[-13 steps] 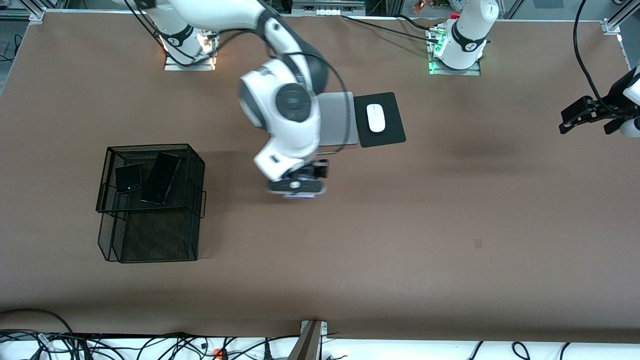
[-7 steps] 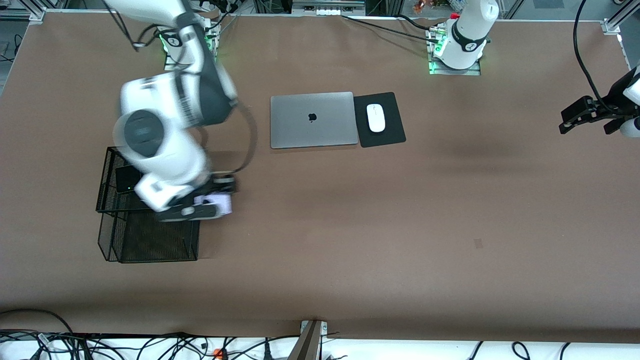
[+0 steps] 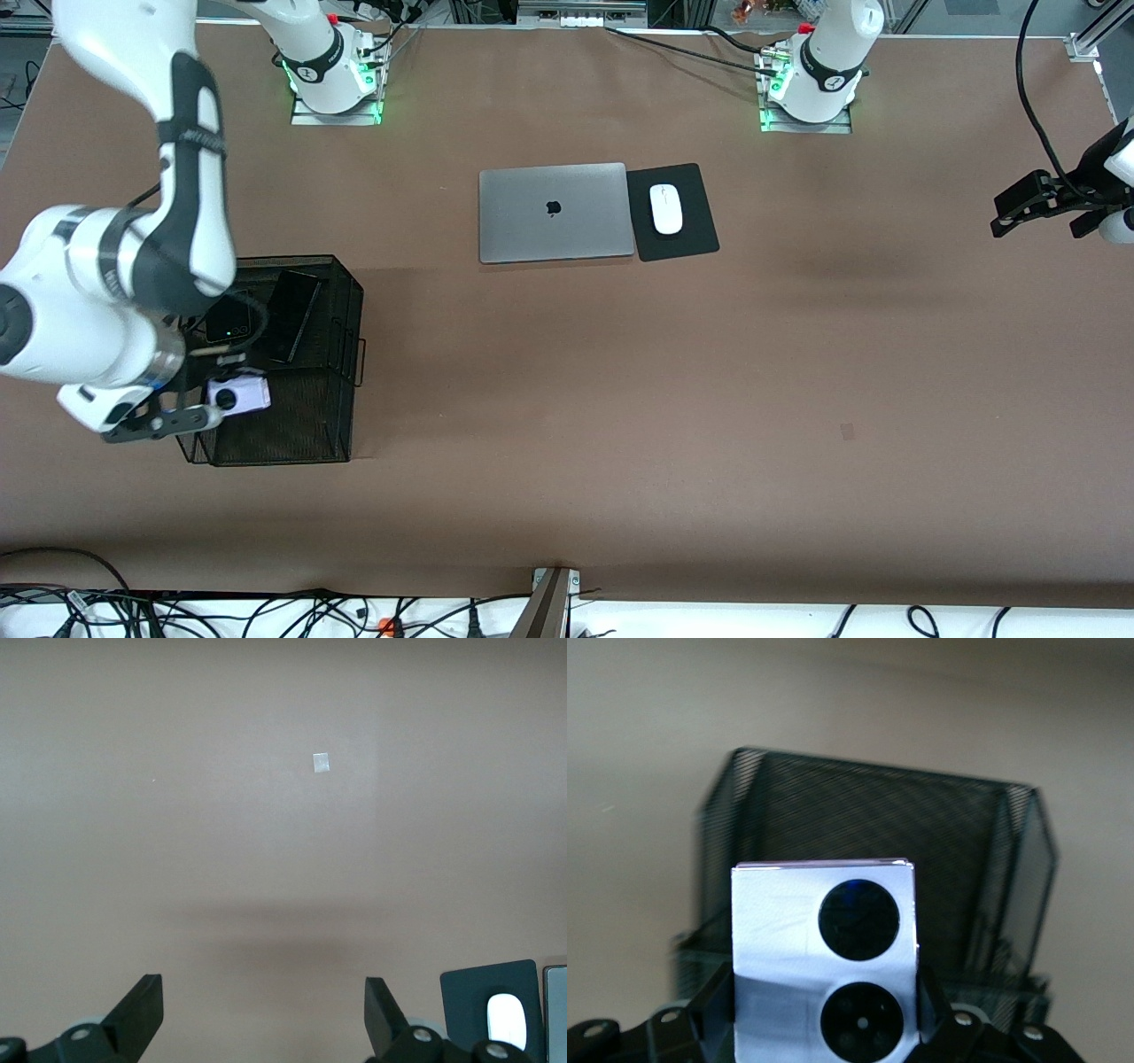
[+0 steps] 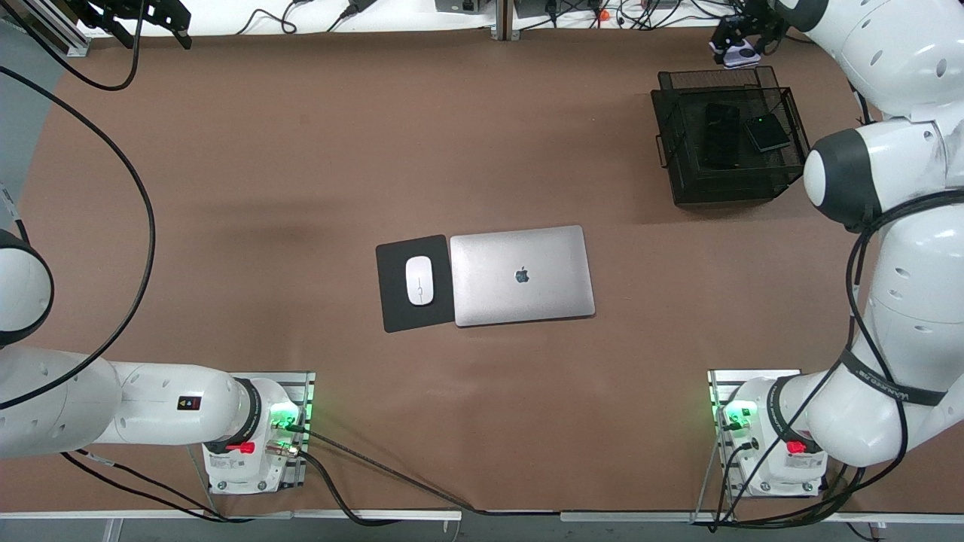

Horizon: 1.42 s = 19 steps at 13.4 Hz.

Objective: Place phones with both arms
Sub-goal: 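Lower the white phone into the basket and open the right gripper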

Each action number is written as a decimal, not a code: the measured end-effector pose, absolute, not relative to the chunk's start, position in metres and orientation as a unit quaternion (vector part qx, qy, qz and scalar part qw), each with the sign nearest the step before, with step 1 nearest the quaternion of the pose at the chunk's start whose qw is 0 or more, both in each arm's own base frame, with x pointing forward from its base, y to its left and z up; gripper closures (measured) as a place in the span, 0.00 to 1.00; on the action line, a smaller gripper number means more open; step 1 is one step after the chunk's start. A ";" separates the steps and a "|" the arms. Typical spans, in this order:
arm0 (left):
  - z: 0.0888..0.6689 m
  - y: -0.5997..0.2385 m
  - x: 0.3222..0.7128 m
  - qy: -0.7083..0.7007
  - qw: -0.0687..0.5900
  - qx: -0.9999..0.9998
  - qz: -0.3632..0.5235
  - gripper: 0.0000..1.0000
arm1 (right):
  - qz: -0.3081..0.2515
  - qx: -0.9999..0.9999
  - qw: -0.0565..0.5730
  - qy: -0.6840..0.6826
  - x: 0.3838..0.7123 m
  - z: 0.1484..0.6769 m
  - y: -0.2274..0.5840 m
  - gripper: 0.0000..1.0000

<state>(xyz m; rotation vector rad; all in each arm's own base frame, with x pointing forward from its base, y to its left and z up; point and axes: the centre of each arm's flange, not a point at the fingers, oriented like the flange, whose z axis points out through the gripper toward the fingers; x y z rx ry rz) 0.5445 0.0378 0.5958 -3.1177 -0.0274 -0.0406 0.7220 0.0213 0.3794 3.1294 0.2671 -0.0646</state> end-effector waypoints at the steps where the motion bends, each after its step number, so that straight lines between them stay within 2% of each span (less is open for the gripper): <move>1: 0.596 0.038 0.544 -0.009 0.012 -1.000 -0.013 0.00 | -0.012 0.996 0.003 0.087 0.728 0.365 0.010 0.15; 6: 0.596 0.038 0.544 -0.009 0.012 -1.000 -0.013 0.00 | -0.004 0.996 0.009 0.084 0.741 0.292 0.010 0.15; 11: 0.596 0.038 0.544 -0.009 0.012 -1.000 -0.013 0.00 | 0.007 0.998 -0.009 0.064 0.746 0.247 0.012 0.15; 12: 0.596 0.038 0.544 -0.009 0.012 -1.000 -0.013 0.00 | 0.010 0.998 -0.016 0.059 0.746 0.245 0.012 0.15; 14: 0.596 0.038 0.544 -0.009 0.012 -1.000 -0.013 0.00 | 0.013 0.998 -0.022 0.054 0.747 0.247 0.011 0.00; 17: 0.596 0.038 0.544 -0.009 0.012 -1.000 -0.013 0.00 | 0.012 0.998 -0.026 0.051 0.748 0.256 0.006 0.00; 19: 0.596 0.038 0.544 -0.009 0.012 -1.000 -0.013 0.00 | -0.004 0.998 -0.031 0.050 0.746 0.283 -0.001 0.00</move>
